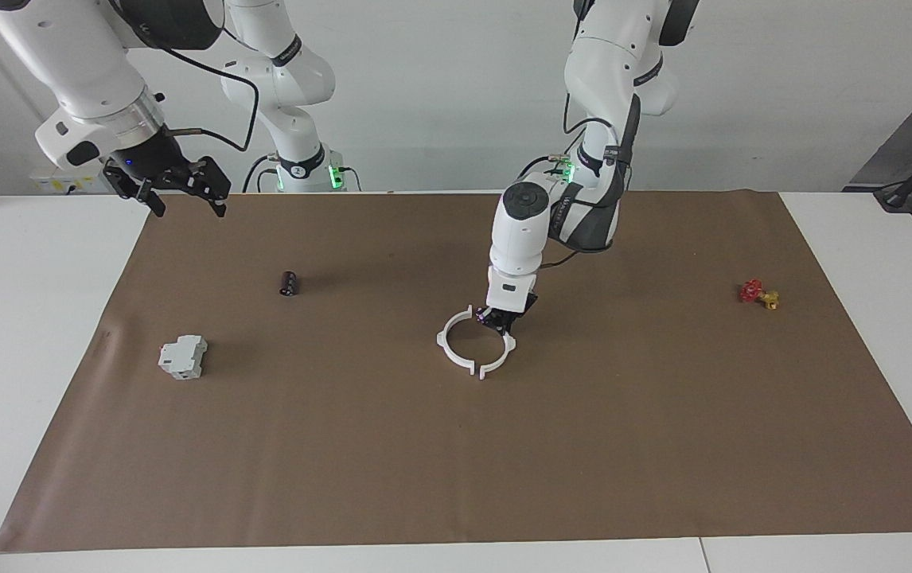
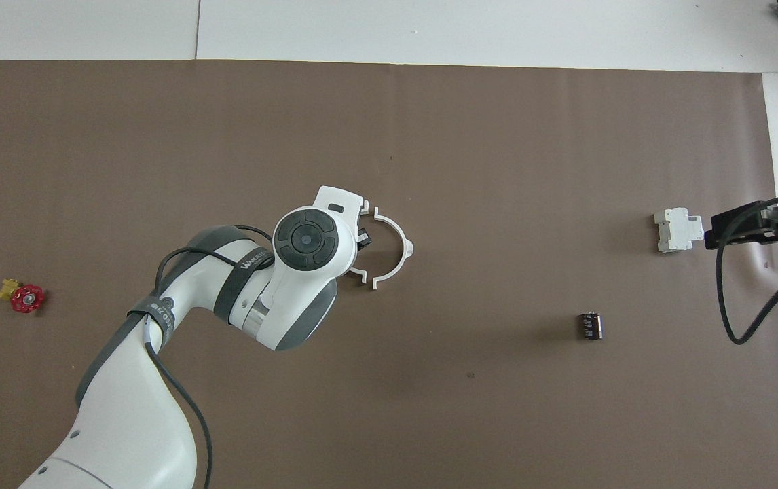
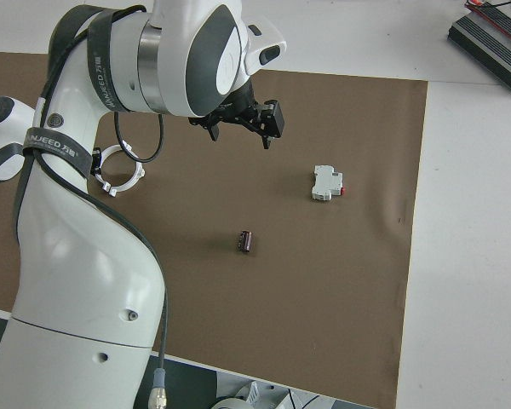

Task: Assemble drain pipe with both arms
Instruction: 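Press the held clamp half against the other half to join them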

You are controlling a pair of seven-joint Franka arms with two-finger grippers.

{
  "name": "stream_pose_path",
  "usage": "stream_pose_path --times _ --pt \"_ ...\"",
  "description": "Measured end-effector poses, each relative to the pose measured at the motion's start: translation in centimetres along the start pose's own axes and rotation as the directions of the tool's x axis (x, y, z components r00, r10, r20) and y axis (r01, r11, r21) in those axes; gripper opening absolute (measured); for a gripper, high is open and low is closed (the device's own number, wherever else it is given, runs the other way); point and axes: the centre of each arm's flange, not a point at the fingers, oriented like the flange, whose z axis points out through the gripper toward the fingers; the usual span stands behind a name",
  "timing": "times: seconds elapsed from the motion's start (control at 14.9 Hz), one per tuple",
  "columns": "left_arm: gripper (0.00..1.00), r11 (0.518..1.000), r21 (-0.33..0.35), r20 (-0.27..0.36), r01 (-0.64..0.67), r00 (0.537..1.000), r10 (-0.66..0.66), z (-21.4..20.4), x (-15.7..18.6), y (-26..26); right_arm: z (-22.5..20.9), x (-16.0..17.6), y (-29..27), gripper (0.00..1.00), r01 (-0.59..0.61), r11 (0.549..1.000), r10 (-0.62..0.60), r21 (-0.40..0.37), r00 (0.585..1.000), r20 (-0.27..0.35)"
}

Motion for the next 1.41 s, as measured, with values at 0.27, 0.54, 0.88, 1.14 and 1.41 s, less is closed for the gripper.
stream_pose_path --times 0.27,0.54,0.88,1.14,1.41 --pt "0.07 1.000 0.015 0.006 0.001 1.000 -0.001 -0.30 -0.19 -0.16 0.00 0.00 0.00 1.00 0.000 1.000 0.000 0.000 1.000 0.000" --pt "0.07 0.998 0.002 -0.002 0.065 0.998 -0.065 -0.52 -0.10 -0.04 0.00 0.00 0.00 1.00 0.000 1.000 0.000 0.000 1.000 0.000" --pt "0.07 0.996 -0.029 -0.015 0.090 0.996 -0.090 -0.82 0.03 0.28 0.00 0.00 0.00 1.00 0.000 1.000 0.000 0.000 1.000 0.000" --pt "0.07 0.998 -0.020 -0.036 0.066 0.997 -0.066 -0.65 -0.05 0.21 0.00 0.00 0.00 1.00 0.000 1.000 0.000 0.000 1.000 0.000" --pt "0.07 0.998 -0.036 -0.051 0.053 0.997 -0.055 -0.46 -0.20 0.24 0.00 0.00 0.00 1.00 0.000 1.000 0.000 0.000 1.000 0.000"
